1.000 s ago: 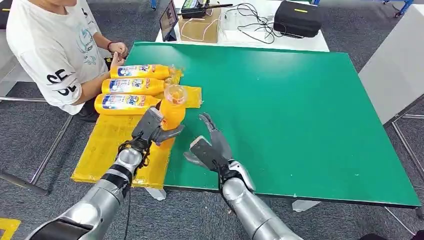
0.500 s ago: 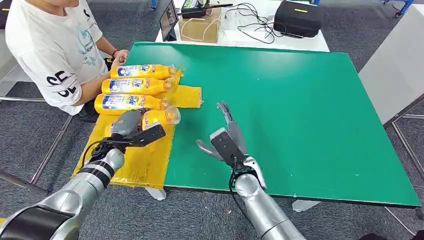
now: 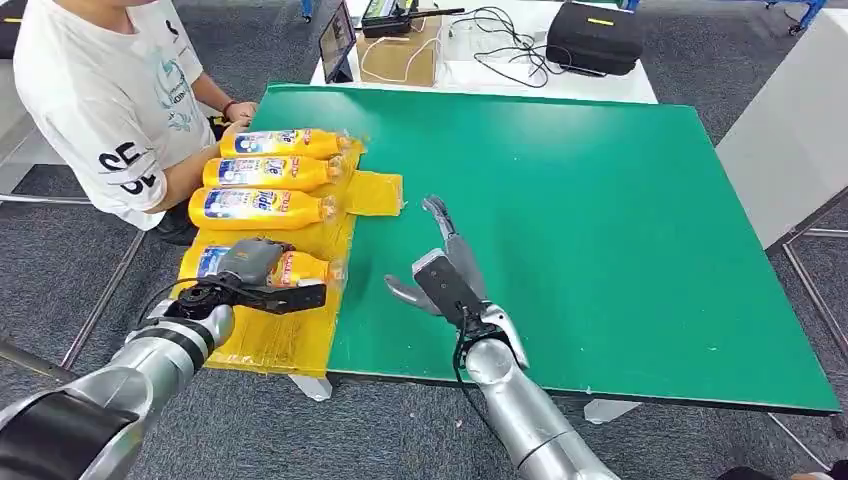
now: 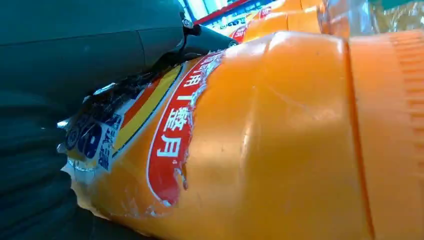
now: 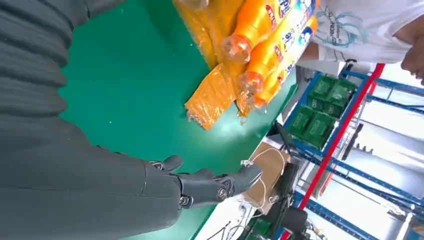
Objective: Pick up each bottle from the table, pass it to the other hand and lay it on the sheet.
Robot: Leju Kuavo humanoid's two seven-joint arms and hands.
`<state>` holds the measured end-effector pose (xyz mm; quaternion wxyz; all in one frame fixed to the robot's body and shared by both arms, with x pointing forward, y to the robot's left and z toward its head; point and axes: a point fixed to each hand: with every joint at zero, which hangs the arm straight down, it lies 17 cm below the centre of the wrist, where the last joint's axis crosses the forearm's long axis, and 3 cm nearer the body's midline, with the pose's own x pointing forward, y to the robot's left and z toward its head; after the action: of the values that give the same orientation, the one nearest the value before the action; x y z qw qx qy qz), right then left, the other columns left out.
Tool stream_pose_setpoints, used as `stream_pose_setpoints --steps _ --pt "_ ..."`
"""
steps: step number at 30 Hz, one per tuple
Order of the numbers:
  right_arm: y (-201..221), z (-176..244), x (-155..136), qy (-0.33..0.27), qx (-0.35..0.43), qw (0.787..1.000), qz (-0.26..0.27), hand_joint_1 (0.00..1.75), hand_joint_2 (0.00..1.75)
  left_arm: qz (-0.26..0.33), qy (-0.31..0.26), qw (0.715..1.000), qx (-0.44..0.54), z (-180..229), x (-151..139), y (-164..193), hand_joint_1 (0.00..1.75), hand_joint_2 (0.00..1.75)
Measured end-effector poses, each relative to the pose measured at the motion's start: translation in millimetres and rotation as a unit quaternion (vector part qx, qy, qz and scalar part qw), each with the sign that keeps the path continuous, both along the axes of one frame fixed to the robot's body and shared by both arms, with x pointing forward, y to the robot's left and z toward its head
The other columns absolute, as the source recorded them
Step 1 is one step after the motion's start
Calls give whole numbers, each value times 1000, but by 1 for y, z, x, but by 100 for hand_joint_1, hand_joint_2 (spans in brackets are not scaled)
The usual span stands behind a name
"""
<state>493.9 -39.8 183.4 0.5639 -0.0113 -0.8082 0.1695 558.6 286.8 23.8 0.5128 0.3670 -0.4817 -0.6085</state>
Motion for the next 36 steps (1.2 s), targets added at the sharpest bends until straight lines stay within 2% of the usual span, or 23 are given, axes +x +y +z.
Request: stream_pose_setpoints --steps 5,6,7,25,33,36 --pt "3 -1 0 3 0 1000 4 0 175 4 9 1000 27 -3 0 8 175 175" --pt "4 -2 0 4 0 1000 4 0 175 6 10 999 34 -4 0 9 51 175" --pt "4 -2 0 4 0 1000 5 0 175 6 11 999 42 -5 0 10 0 175" --pt "11 -7 -3 14 8 1000 10 0 175 7 5 999 37 -6 -1 11 0 175" --pt "10 -8 -3 15 8 1000 10 0 175 -4 5 1000 6 -5 -3 4 0 175" --pt "9 -10 -2 19 12 1000 8 0 175 -33 -20 997 -69 0 -11 -8 0 175"
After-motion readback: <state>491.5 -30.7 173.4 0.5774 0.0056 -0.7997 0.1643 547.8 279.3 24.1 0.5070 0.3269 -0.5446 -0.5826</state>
